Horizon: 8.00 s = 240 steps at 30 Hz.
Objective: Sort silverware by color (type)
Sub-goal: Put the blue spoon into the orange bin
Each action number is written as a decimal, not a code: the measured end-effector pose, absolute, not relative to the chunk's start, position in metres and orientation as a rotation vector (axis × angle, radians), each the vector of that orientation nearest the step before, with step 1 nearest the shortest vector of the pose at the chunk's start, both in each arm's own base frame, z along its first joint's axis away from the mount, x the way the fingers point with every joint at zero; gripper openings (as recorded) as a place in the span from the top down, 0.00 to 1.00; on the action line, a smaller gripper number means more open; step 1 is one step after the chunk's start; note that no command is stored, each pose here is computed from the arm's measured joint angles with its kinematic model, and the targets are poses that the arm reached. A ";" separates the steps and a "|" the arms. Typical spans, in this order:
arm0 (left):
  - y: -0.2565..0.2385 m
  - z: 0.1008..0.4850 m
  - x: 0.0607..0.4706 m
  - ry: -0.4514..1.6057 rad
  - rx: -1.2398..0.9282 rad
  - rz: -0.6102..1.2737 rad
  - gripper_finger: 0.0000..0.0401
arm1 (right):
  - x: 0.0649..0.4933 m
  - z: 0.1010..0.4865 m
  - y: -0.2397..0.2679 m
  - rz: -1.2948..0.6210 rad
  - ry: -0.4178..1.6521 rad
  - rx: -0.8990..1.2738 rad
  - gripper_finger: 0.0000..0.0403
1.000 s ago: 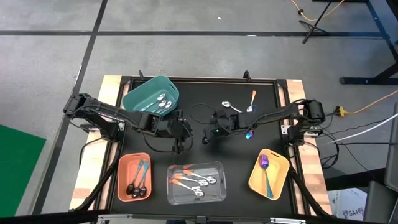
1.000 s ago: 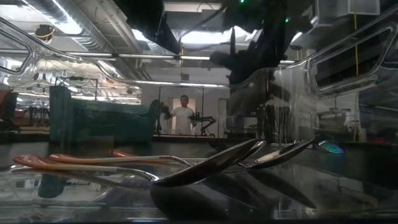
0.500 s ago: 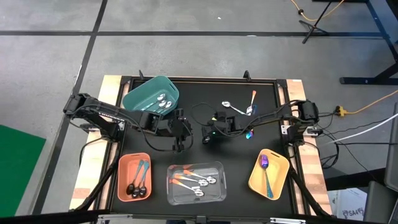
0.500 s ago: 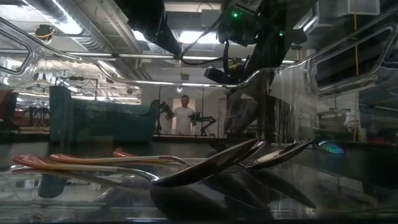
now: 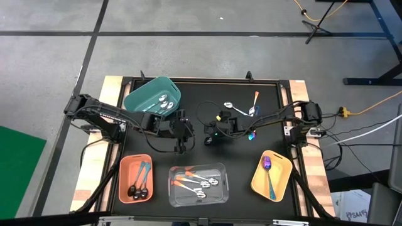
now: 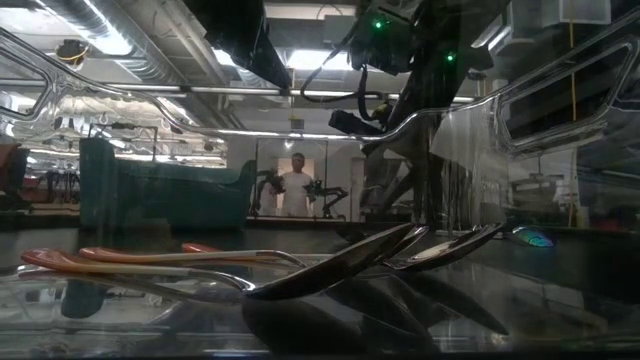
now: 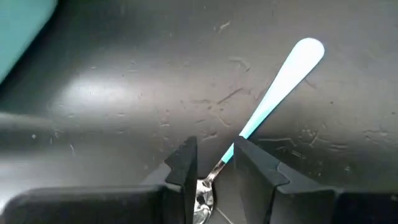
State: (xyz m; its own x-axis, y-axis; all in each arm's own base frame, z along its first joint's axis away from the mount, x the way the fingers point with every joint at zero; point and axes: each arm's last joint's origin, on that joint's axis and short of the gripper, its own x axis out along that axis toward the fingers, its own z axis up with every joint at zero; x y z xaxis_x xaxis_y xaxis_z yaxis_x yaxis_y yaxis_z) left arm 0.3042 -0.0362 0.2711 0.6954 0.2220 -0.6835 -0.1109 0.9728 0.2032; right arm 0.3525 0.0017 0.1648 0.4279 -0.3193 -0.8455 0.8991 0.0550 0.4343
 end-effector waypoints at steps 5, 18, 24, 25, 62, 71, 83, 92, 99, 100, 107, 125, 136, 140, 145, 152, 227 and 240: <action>-0.036 0.271 0.304 0.781 0.151 0.186 0.79 | 0.352 0.165 0.001 -1.044 0.620 1.160 0.77; -0.036 0.271 0.304 0.780 0.152 0.185 0.79 | 0.354 0.144 0.002 -1.100 0.663 1.161 0.77; -0.036 0.271 0.305 0.779 0.152 0.185 0.79 | 0.354 0.136 0.002 -1.122 0.685 1.144 0.77; -0.036 0.271 0.305 0.780 0.152 0.185 0.79 | 0.355 0.136 0.002 -1.121 0.685 1.145 0.77; -0.036 0.271 0.305 0.779 0.151 0.186 0.79 | 0.359 0.135 -0.011 -1.090 0.676 1.144 0.77; -0.036 0.271 0.305 0.779 0.151 0.186 0.79 | 0.359 0.135 -0.006 -1.075 0.680 1.145 0.77; -0.036 0.272 0.305 0.772 0.149 0.185 0.79 | 0.367 0.118 0.001 -1.048 0.703 1.151 0.77; -0.036 0.272 0.305 0.771 0.149 0.186 0.79 | 0.366 0.116 0.001 -1.039 0.742 1.109 0.78; -0.036 0.272 0.305 0.772 0.148 0.186 0.79 | 0.365 0.115 0.001 -1.027 0.769 1.076 0.91; -0.036 0.272 0.305 0.771 0.148 0.187 0.79 | 0.365 0.115 0.001 -1.027 0.768 1.076 0.93; -0.036 0.272 0.305 0.773 0.160 0.182 0.79 | 0.365 0.115 0.001 -0.971 0.819 0.980 0.98; -0.040 0.268 0.301 0.829 0.235 0.144 0.79 | 0.367 0.116 0.001 -0.787 0.925 0.679 1.00; -0.062 0.263 0.290 0.907 0.250 0.036 0.79 | 0.381 0.132 0.001 -0.622 0.997 0.440 1.00; -0.070 0.263 0.289 0.904 0.224 0.015 0.79 | 0.389 0.140 0.002 -0.589 0.962 0.452 1.00; -0.078 0.261 0.284 0.924 0.169 0.024 0.79 | 0.395 0.147 0.002 -0.580 0.930 0.460 1.00; -0.082 0.255 0.273 1.023 -0.039 0.155 0.79 | 0.408 0.158 0.002 -0.552 0.775 0.514 1.00; -0.031 0.319 0.226 0.387 -0.713 0.878 0.79 | 0.446 0.233 0.006 -0.169 -0.003 0.458 1.00; -0.029 0.317 0.229 0.403 -0.687 0.881 0.80 | 0.446 0.233 0.006 -0.169 -0.003 0.458 1.00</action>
State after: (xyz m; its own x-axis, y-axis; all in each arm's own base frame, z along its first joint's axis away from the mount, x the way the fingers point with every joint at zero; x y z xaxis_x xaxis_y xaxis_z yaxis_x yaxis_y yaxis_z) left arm 0.2290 -0.0292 0.3166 0.5832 0.5656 -0.5831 -0.8110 0.4459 -0.3787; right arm 0.4456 0.0060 0.2330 0.9860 -0.1629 -0.0354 0.1618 0.8834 0.4399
